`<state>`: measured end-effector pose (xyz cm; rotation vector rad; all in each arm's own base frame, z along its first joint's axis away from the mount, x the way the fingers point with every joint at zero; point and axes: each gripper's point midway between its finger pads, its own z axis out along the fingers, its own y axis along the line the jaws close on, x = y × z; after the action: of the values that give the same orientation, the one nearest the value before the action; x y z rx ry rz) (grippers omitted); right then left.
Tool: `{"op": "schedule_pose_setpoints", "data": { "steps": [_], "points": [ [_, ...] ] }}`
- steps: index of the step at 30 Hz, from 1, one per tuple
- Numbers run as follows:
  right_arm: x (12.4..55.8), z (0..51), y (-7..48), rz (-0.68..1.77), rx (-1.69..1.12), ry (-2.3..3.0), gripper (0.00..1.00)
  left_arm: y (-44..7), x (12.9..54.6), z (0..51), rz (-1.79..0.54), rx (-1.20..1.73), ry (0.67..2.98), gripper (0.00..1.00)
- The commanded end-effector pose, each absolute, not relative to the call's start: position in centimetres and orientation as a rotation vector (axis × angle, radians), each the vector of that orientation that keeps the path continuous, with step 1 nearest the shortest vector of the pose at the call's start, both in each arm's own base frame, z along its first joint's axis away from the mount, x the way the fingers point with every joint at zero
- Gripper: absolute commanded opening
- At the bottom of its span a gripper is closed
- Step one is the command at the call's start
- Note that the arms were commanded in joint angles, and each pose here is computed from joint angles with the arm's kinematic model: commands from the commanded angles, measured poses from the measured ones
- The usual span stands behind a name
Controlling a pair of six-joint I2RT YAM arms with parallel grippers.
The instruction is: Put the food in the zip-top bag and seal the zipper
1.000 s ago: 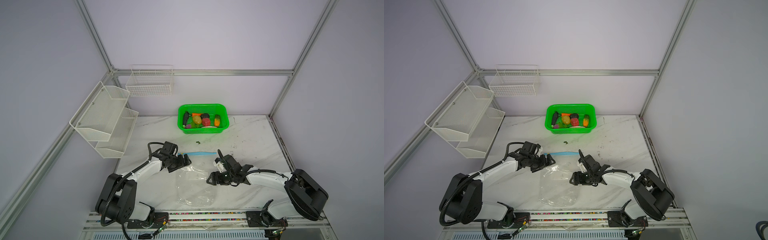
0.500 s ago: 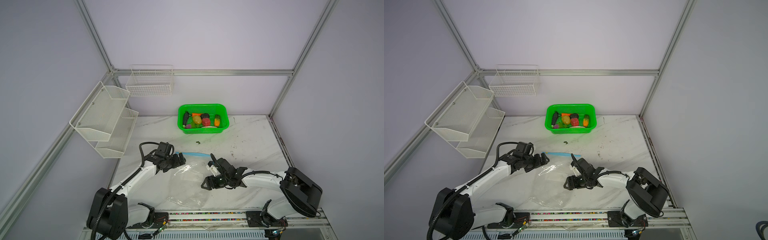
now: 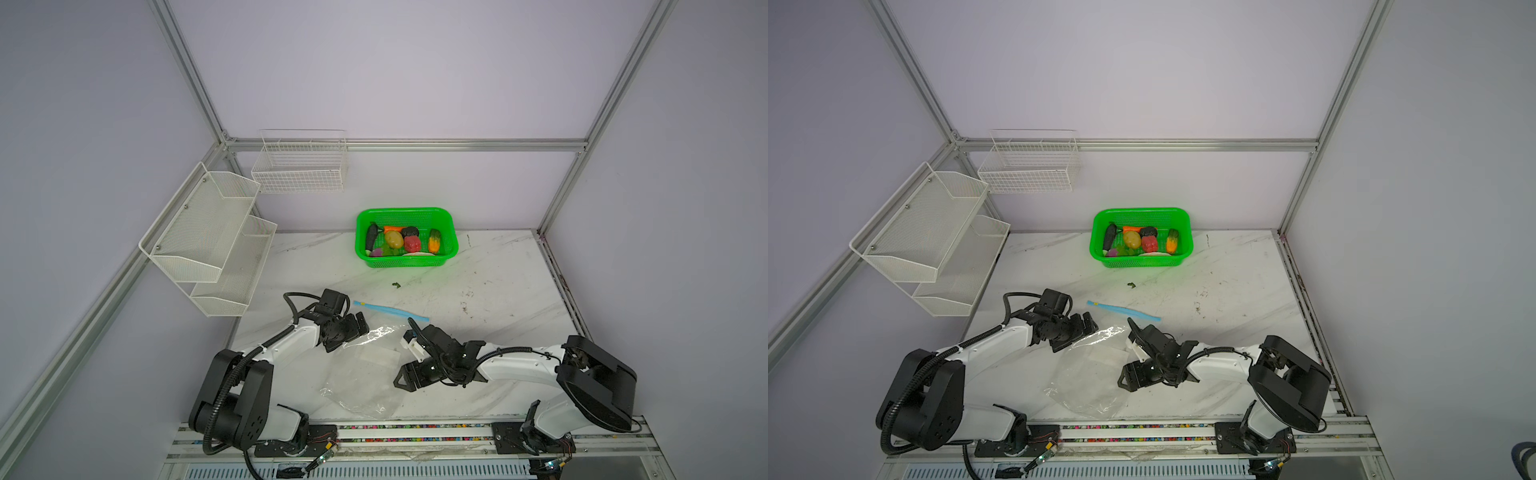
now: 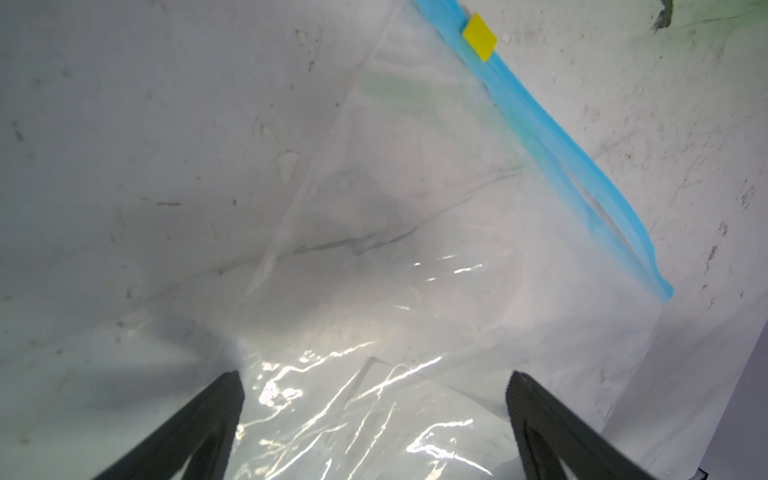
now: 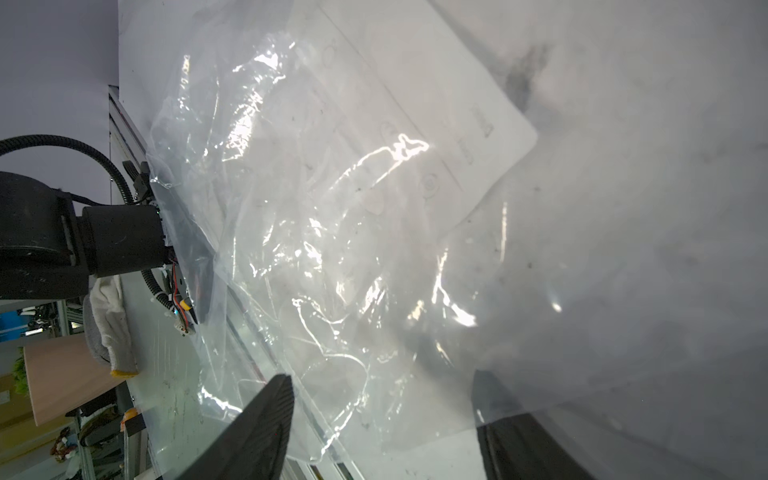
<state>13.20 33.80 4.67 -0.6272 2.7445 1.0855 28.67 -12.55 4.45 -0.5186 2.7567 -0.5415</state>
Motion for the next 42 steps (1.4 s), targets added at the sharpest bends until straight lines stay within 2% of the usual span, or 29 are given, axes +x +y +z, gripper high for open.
{"op": "schedule_pose_setpoints", "data": {
  "steps": [1, 21, 22, 24, 27, 35, 38, 42],
  "points": [
    [14.0, 5.1, 35.3, 1.092, -0.640, 2.692, 0.71, -14.2, 31.9, 6.3, -0.621, -0.437, 2.702, 1.00],
    [14.8, 5.3, 38.7, 1.070, -0.699, 2.608, 0.70, -16.9, 38.1, 8.1, -0.663, -0.329, 2.637, 1.00],
    [14.9, 5.4, 38.5, 1.055, -0.698, 2.612, 0.72, -16.8, 38.1, 8.3, -0.647, -0.322, 2.638, 1.00],
    [14.8, 5.5, 37.7, 0.984, -0.718, 2.647, 0.78, -16.0, 37.4, 9.6, -0.630, -0.319, 2.629, 1.00],
    [14.5, 6.5, 37.0, 0.954, -0.725, 2.675, 0.81, -15.1, 36.0, 11.2, -0.627, -0.309, 2.575, 1.00],
    [16.9, 10.6, 33.7, 0.808, -0.780, 2.650, 0.82, -14.6, 30.6, 12.8, -0.692, -0.290, 2.645, 1.00],
    [20.3, 11.8, 33.5, 0.789, -0.760, 2.594, 0.76, -14.2, 28.3, 12.8, -0.729, -0.323, 2.650, 1.00],
    [27.2, 13.1, 32.3, 0.693, -0.684, 2.487, 0.76, -14.1, 25.2, 11.6, -0.796, -0.395, 2.679, 1.00]
  ]
}}
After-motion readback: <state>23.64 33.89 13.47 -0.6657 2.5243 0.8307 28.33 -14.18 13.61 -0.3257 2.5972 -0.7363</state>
